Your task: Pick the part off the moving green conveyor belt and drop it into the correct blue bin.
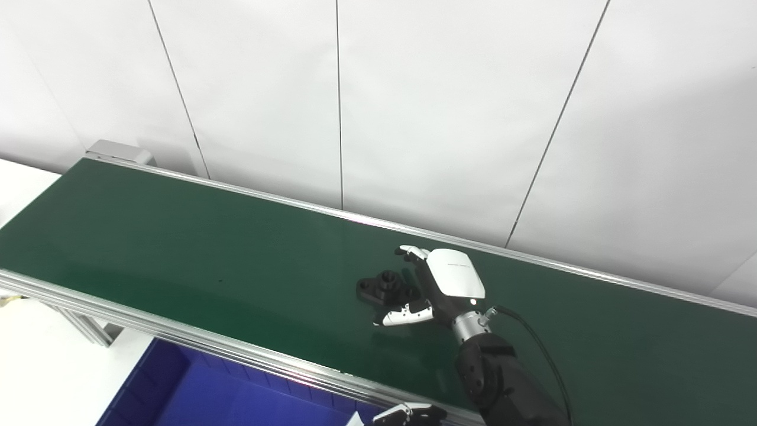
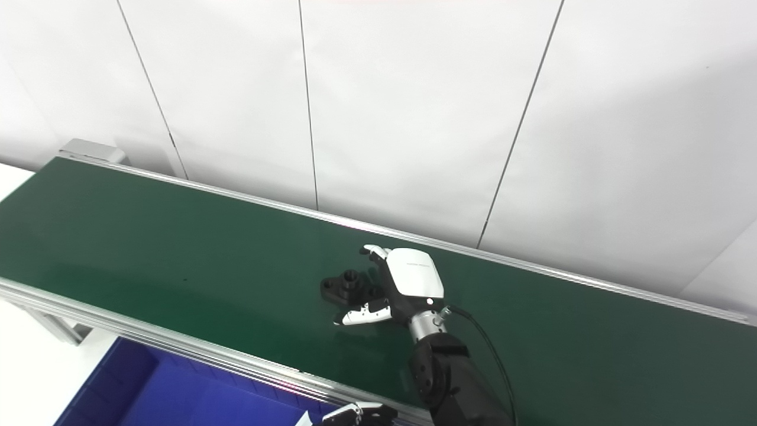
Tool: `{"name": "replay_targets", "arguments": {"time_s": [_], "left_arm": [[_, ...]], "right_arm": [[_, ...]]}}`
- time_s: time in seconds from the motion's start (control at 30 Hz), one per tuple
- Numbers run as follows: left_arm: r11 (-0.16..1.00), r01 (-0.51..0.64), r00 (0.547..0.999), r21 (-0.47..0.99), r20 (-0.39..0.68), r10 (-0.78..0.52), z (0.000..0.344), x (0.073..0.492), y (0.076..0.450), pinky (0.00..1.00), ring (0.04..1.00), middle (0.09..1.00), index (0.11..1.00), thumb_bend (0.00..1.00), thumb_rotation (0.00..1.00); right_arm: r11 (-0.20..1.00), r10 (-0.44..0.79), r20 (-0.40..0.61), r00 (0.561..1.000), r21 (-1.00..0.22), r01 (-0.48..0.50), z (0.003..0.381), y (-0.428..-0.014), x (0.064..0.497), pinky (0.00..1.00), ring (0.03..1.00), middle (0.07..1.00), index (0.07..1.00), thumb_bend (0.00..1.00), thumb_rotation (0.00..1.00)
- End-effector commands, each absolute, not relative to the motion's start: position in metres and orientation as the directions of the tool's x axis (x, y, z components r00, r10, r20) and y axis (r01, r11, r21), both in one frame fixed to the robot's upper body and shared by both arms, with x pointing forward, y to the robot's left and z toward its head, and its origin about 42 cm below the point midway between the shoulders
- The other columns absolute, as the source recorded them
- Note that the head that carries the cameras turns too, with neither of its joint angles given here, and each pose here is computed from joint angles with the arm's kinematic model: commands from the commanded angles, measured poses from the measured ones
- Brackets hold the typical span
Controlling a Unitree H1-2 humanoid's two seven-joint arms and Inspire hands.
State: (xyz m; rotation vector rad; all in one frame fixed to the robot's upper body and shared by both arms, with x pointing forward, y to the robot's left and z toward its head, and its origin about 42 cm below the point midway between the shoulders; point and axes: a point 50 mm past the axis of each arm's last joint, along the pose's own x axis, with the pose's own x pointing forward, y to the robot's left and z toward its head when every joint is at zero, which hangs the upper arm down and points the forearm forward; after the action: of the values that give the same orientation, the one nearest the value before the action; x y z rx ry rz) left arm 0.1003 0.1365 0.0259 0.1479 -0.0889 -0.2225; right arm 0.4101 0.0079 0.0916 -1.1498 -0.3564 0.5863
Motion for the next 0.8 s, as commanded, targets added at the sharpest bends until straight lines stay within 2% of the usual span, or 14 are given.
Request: {"name": "replay_targets", "arguments": {"time_s": [0.0,0.23,0.37,0.43,0.47,0.5,0.53,0.57,0.67,0.77], "left_arm": [[0.968,0.214,0.964,0.13,0.129,-0.231,0.036,0.1,0.132,0.72,0.718,0.73,0.752,0.93,0.73],[0.966,0.223,0.962,0.131,0.13,-0.239,0.036,0.1,0.132,0.74,0.725,0.736,0.768,0.93,0.73],[0.967,0.215,0.963,0.133,0.136,-0.233,0.036,0.101,0.131,0.72,0.718,0.731,0.762,0.92,0.72],[0.967,0.217,0.963,0.134,0.134,-0.234,0.035,0.101,0.132,0.72,0.713,0.73,0.759,0.92,0.72],[0.967,0.217,0.963,0.134,0.135,-0.234,0.036,0.101,0.132,0.72,0.713,0.73,0.758,0.92,0.72],[0.967,0.216,0.963,0.135,0.136,-0.234,0.036,0.101,0.131,0.72,0.713,0.73,0.757,0.92,0.72],[0.967,0.215,0.962,0.138,0.14,-0.234,0.036,0.102,0.132,0.72,0.713,0.731,0.757,0.91,0.72],[0.967,0.215,0.962,0.14,0.142,-0.234,0.036,0.102,0.132,0.72,0.714,0.731,0.76,0.91,0.72],[0.968,0.21,0.963,0.139,0.141,-0.229,0.036,0.102,0.132,0.71,0.708,0.727,0.755,0.92,0.72],[0.966,0.209,0.962,0.153,0.147,-0.232,0.035,0.102,0.133,0.71,0.698,0.72,0.755,0.92,0.73]], "right_arm": [[0.278,0.63,-0.026,0.777,-0.926,-0.256,0.099,0.022,0.41,0.61,0.717,0.775,0.806,0.9,0.53],[0.262,0.626,-0.045,0.779,-0.928,-0.264,0.093,0.023,0.409,0.57,0.684,0.757,0.797,0.91,0.52],[0.257,0.614,-0.072,0.786,-0.924,-0.284,0.09,0.021,0.409,0.56,0.678,0.752,0.775,0.88,0.45],[0.264,0.606,-0.086,0.791,-0.916,-0.301,0.088,0.02,0.41,0.5,0.626,0.73,0.73,0.82,0.21],[0.264,0.601,-0.101,0.793,-0.911,-0.317,0.087,0.018,0.411,0.49,0.615,0.725,0.721,0.81,0.17],[0.264,0.598,-0.111,0.794,-0.908,-0.326,0.086,0.017,0.412,0.41,0.5,0.609,0.638,0.67,0.09],[0.249,0.595,-0.134,0.792,-0.907,-0.34,0.085,0.016,0.413,0.37,0.441,0.549,0.595,0.59,0.04],[0.238,0.593,-0.15,0.791,-0.906,-0.35,0.085,0.016,0.414,0.32,0.403,0.504,0.558,0.54,0.02],[0.179,0.572,-0.22,0.79,-0.907,-0.382,0.084,0.017,0.415,0.26,0.393,0.484,0.523,0.52,0.0],[0.136,0.542,-0.315,0.779,-0.882,-0.451,0.085,0.018,0.416,0.28,0.398,0.492,0.517,0.52,0.0]]}}
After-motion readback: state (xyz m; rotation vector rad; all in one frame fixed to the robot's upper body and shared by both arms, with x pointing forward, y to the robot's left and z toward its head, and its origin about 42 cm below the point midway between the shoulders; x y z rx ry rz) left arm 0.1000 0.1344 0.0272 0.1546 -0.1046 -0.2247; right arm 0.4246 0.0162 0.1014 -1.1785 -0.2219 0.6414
